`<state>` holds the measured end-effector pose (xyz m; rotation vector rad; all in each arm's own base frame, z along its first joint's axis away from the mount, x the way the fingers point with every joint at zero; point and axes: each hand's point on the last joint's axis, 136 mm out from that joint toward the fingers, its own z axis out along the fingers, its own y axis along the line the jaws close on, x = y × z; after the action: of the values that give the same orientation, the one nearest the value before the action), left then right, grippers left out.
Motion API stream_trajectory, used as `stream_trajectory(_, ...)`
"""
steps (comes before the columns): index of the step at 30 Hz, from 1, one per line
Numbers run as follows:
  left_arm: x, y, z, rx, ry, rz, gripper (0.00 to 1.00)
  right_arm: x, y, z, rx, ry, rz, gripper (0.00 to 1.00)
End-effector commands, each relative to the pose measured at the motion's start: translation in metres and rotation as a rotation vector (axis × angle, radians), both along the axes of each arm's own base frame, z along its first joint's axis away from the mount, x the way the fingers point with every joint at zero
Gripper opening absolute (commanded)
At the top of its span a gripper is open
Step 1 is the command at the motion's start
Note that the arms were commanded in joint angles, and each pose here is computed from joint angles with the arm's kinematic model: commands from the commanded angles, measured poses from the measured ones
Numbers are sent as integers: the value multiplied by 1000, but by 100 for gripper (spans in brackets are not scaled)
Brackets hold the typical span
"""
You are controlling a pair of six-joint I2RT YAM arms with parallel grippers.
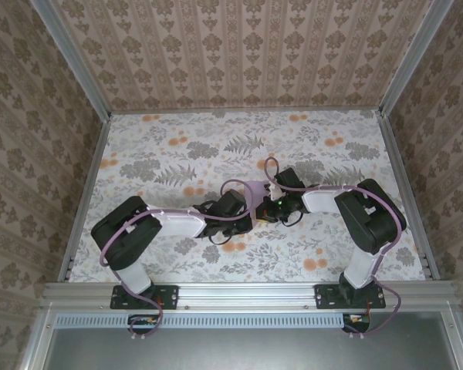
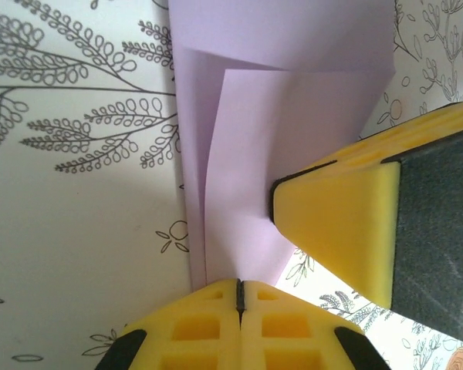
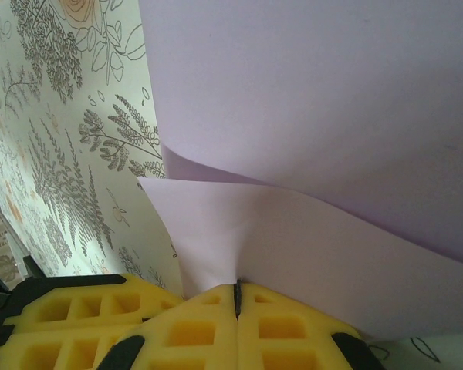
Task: Fold a paper plane with a square sheet of paper (pick it up from the middle)
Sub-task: Third fold the triangle at the center of the table.
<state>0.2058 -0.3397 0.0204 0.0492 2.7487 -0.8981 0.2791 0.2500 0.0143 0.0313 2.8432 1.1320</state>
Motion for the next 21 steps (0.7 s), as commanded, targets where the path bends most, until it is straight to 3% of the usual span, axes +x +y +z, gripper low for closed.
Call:
stream_trajectory(1,-8,17,-23,78,65,24,0,0,-1,-6,-20,-15,34,0)
stream_trajectory(11,-30,51,-45,211,178,53,0,31,-34,-9,-41,-98,-50,0)
stream_trajectory(18,-31,61,-48,192,189,64,0,62,-72,-7,-28,-95,-206,0)
stream_trajectory(21,-24,52,-37,164,155,31,0,64,-72,13,-6,-137,-215,0)
